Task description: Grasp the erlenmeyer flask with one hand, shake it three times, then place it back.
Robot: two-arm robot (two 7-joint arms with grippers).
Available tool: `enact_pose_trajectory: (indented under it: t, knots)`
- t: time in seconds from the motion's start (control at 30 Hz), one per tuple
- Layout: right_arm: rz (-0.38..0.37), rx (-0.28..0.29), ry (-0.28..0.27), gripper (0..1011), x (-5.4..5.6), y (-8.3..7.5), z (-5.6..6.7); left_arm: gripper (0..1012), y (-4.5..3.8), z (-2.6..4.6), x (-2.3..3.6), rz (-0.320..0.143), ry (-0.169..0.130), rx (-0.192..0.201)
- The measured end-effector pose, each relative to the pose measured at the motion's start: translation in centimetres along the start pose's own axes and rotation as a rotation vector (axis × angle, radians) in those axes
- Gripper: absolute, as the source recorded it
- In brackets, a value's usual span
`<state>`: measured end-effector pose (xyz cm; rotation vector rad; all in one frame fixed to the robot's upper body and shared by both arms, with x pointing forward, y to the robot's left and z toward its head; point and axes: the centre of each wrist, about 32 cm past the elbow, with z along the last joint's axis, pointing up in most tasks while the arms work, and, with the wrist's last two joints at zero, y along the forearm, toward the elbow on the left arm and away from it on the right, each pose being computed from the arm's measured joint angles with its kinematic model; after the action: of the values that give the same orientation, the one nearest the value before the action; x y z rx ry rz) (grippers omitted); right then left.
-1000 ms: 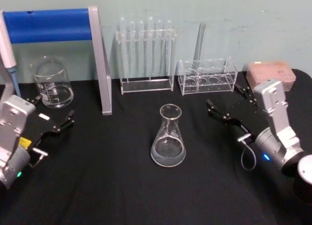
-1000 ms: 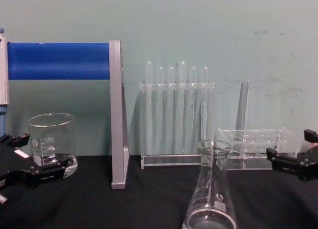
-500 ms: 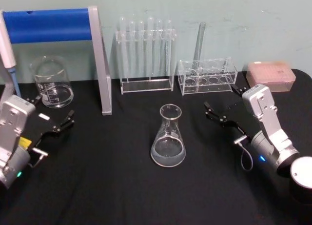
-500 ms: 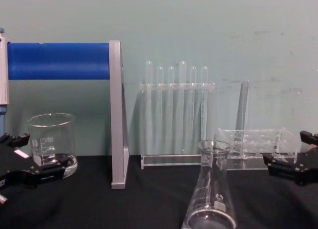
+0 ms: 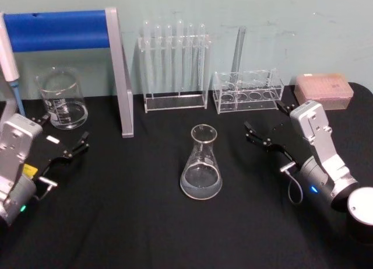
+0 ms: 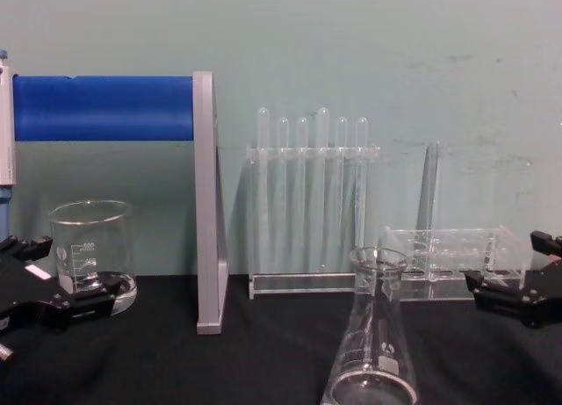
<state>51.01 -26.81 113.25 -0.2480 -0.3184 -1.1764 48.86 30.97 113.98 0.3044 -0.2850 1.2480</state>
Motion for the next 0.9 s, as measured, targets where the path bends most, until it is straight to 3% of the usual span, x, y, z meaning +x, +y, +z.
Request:
enact_pose_trajectory:
  t: [0.9]
  knots:
    - [0.0, 0.0, 0.002, 1002, 0.03, -0.01, 0.02, 1000, 0.0, 0.0, 0.0, 0.0, 0.0, 0.0]
